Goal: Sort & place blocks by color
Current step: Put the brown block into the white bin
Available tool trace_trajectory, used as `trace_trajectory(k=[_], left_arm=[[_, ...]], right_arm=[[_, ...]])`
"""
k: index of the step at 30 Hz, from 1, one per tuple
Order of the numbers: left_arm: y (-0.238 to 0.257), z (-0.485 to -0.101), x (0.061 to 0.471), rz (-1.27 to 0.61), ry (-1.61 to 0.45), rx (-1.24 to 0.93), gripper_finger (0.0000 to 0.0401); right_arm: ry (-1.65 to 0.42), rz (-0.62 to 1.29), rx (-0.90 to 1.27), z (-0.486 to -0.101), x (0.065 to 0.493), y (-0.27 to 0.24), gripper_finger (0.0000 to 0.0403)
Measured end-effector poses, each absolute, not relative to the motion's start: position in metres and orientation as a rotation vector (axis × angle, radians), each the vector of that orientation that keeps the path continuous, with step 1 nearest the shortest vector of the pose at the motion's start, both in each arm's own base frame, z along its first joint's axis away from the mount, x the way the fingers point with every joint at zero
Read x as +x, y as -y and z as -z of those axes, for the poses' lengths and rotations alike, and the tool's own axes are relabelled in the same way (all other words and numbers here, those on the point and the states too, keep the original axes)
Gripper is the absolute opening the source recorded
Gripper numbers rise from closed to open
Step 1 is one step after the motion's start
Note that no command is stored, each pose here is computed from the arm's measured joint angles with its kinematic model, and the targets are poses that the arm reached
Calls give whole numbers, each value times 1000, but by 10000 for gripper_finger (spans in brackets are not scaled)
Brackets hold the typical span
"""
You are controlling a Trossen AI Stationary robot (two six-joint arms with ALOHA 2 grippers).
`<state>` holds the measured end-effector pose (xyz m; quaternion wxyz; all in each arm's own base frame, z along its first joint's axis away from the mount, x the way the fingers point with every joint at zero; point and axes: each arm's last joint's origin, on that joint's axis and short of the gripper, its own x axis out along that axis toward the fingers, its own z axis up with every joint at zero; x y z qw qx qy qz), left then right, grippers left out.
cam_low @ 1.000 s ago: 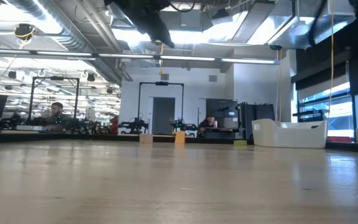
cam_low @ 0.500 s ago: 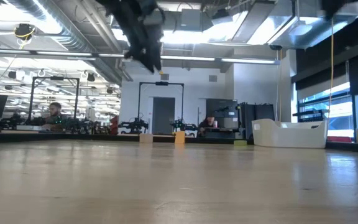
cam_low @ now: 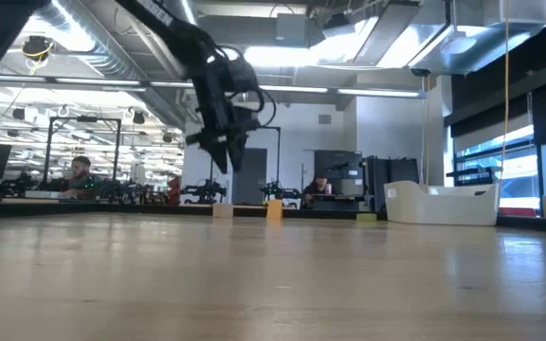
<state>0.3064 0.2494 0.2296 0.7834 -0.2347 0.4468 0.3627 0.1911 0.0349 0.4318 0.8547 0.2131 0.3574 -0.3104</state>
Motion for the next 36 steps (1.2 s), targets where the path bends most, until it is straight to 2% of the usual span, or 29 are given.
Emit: trace_trajectory(k=[12, 36], left_arm=[[-264, -186, 311, -813, -1068, -534, 173], [-271, -166, 314, -856, -1099, -507, 173]], right_arm=[[-733, 638, 336, -449, 188, -17, 139], [-770, 675, 259, -449, 189, 3, 139]])
